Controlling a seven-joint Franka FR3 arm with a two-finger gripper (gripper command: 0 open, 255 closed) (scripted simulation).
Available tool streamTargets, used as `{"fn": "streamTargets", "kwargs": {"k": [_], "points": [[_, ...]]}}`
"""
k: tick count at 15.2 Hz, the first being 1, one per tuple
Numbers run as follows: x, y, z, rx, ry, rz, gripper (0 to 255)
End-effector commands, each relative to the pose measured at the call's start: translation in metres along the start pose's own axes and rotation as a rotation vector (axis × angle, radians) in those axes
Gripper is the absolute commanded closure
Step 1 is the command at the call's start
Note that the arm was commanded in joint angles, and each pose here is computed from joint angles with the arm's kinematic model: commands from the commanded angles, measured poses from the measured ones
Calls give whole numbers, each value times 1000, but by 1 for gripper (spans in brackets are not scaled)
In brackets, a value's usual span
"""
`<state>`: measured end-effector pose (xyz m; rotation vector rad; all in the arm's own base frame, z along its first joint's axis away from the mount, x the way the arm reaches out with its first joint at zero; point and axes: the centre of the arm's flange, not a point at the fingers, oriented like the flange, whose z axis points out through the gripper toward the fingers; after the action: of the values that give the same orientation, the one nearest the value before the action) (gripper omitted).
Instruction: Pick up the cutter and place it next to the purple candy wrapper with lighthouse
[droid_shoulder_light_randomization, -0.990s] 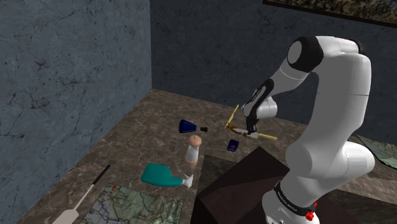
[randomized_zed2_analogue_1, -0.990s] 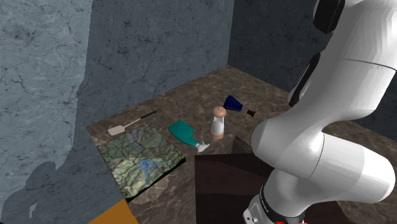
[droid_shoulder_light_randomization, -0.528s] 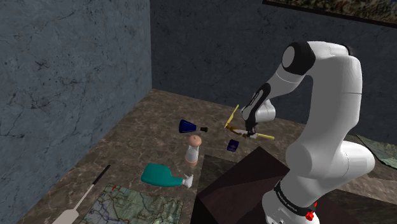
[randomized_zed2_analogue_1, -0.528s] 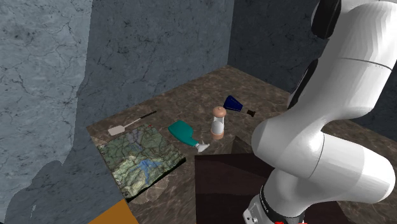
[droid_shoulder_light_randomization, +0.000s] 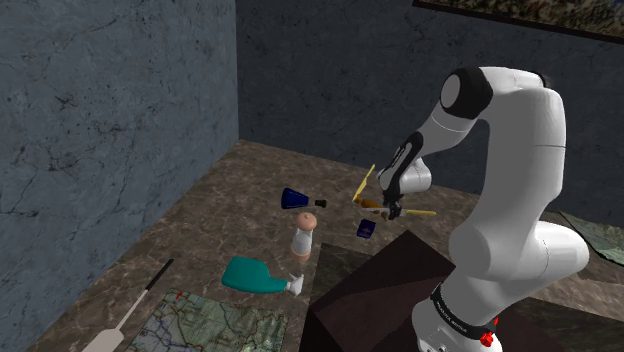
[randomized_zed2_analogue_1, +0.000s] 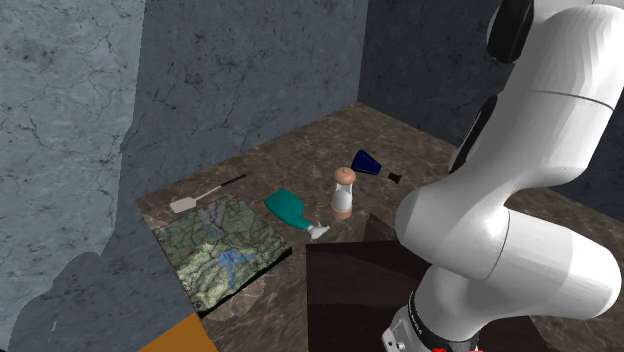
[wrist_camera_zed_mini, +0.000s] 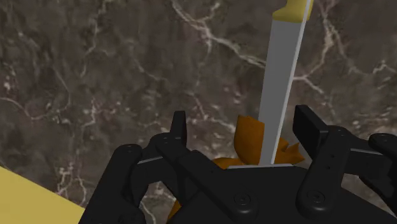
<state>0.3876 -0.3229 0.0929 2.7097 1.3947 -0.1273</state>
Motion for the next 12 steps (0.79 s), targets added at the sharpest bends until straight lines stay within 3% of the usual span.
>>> {"fn": "streamTargets", "kwargs": {"k": [1,3,7,12], "points": [[1,0,1,2,1,-2,0],[0,-2,-2,1,1,-2,0],[0,-2,-52,1,1,-2,0],[0,-2,-52,1,1,-2,0]]}}
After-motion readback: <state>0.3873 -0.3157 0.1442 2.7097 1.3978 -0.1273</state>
